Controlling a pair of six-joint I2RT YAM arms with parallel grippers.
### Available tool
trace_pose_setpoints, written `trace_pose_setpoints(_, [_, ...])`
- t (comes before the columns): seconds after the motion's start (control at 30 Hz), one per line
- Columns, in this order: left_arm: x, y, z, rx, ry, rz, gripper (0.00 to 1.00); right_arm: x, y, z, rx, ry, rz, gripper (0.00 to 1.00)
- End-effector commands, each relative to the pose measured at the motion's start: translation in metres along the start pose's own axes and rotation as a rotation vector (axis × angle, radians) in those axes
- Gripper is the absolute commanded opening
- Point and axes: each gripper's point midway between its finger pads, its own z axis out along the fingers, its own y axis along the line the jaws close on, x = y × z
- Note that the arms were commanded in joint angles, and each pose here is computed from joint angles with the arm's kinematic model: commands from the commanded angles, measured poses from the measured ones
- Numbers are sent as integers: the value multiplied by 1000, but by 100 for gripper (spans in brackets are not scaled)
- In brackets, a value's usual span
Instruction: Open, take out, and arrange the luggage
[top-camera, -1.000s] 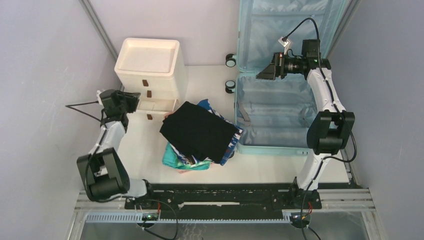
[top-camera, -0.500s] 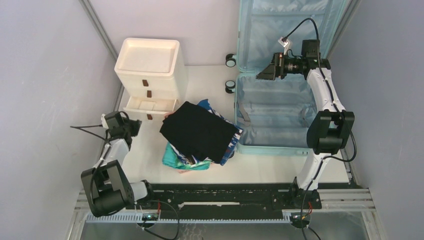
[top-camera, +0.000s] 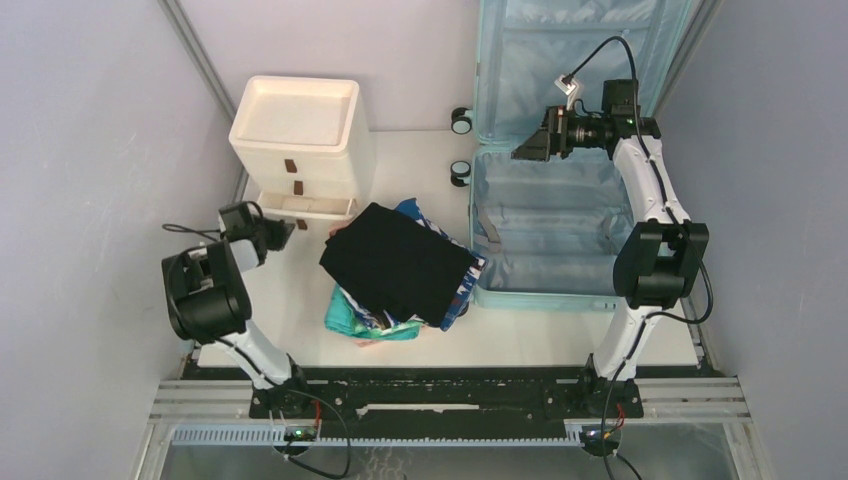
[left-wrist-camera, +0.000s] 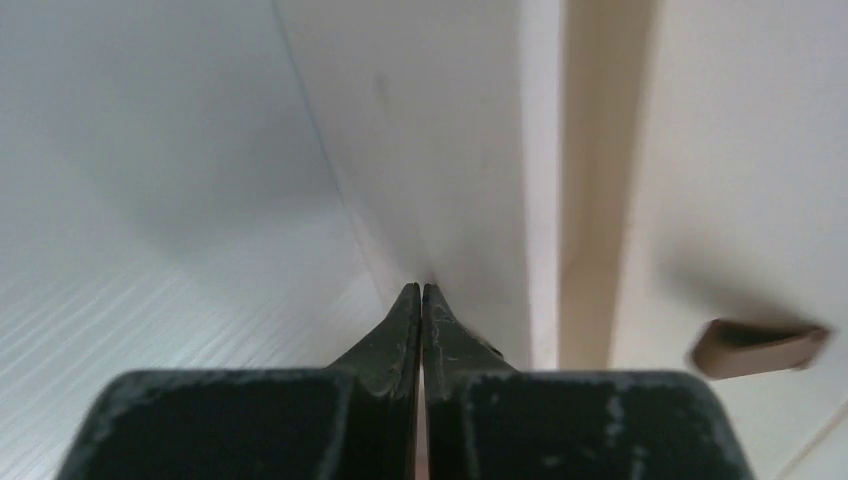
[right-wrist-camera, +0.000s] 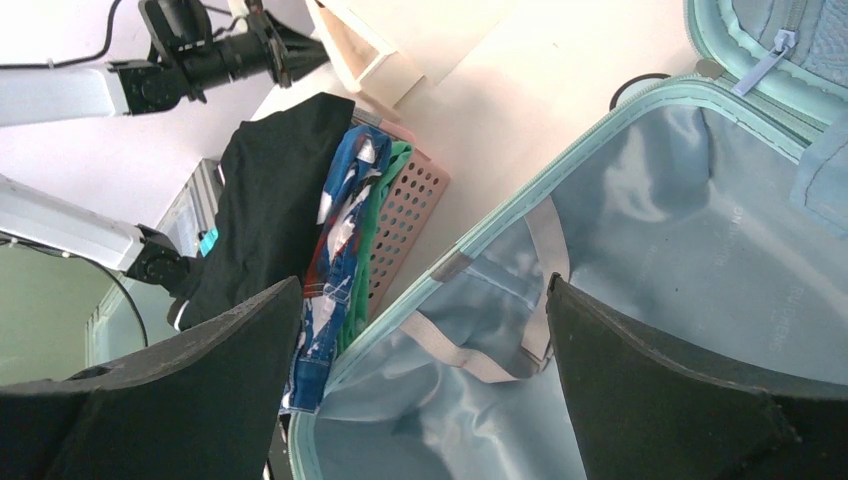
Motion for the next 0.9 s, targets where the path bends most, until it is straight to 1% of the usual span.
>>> trace_pose_setpoints(0.0, [-28,-101,7,276,-50,16,7,-12,10,-6,9,-17,-80,100])
trace_pose_setpoints(0.1, [-26,-121,16,324,-28,8,14,-12,8,-9,23,-17,-86,100])
trace_pose_setpoints(0.2, [-25,-136,19,385,-9,-13,18,-12,6,-13,34,-22,-86,100])
trace_pose_setpoints(0.3, [-26,-141,15,418,-9,-17,19,-16,3,-19,46,-32,-88,100])
trace_pose_setpoints(0.4, [-36,-132,0,409,-55,1,19,-17,0,-30,72,-34,-99,100])
trace_pose_setpoints(0.53, [-44,-102,-33,306,-117,93,19,-22,-11,-55,148,-41,-160,100])
trace_pose_setpoints(0.63, [-50,-98,-67,258,-167,206,20,-23,-21,-75,244,-21,-237,100])
trace_pose_setpoints(0.7, [-56,-114,-95,276,-196,286,22,-22,-26,-86,312,10,-304,100])
trace_pose_setpoints(0.73, [-59,-128,-112,300,-217,334,24,-21,-26,-92,347,29,-339,100])
trace_pose_setpoints(0.77, [-68,-150,-137,343,-261,377,27,-21,-28,-97,379,44,-371,100])
trace_pose_setpoints(0.83, [-75,-175,-171,379,-307,440,33,-23,-30,-109,436,66,-418,100])
trace_pose_setpoints(0.87, [-78,-190,-189,411,-337,466,38,-25,-31,-115,461,63,-426,100])
